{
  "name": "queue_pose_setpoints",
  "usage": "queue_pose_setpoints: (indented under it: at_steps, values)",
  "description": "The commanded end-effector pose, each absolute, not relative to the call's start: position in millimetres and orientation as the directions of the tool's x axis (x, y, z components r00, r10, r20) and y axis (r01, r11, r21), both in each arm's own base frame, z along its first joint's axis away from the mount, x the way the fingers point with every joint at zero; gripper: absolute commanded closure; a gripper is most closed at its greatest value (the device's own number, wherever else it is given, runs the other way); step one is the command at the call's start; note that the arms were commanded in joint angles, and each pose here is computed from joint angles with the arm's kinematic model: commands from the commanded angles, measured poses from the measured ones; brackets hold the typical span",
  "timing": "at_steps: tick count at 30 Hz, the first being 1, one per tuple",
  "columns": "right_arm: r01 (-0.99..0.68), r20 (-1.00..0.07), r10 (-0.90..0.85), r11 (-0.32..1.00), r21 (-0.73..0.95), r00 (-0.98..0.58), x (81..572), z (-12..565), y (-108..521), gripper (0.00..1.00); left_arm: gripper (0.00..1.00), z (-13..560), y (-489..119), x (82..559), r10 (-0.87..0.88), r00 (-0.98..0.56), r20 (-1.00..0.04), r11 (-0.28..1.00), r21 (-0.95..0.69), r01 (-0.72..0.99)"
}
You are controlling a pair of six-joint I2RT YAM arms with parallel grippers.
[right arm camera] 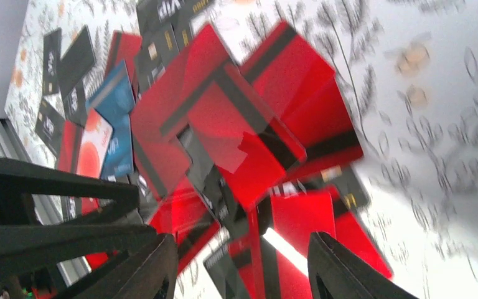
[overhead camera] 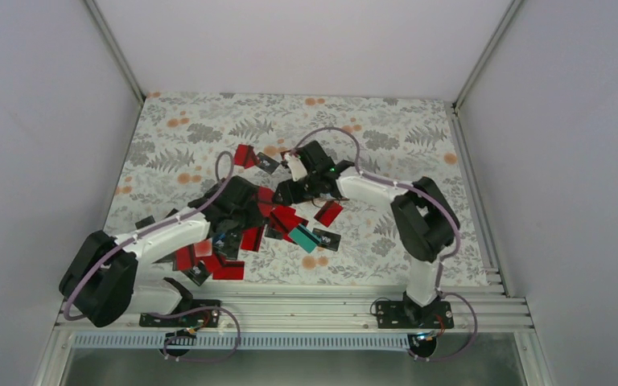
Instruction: Put the credit cards into the card holder
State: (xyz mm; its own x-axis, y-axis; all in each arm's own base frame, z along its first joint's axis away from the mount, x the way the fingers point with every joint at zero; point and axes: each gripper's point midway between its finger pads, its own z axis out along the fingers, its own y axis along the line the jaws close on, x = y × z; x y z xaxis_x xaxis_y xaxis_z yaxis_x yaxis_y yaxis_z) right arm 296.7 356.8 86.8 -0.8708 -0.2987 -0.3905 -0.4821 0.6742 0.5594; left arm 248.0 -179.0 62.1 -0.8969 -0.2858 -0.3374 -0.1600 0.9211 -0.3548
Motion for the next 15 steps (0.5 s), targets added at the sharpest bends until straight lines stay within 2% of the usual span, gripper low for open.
queue_pose_setpoints:
  at_steps: [1,15]
  values:
    - [-0.551,-0.419,-0.361,0.601,0.579,-0.833,310.7,92.9,389.9,0.47,0.55,55.8,-171.9,265.0,-0.375,-0.87,-0.321,0.871,-0.442,-0.212]
    - [-0.53,-0.327,-0.42,0.614,0.584,-0.847,339.7,47.5,421.0,0.5,0.55,35.4,-163.1,291.4,-0.461,-0.85,-0.253,0.82,-0.488,-0.3]
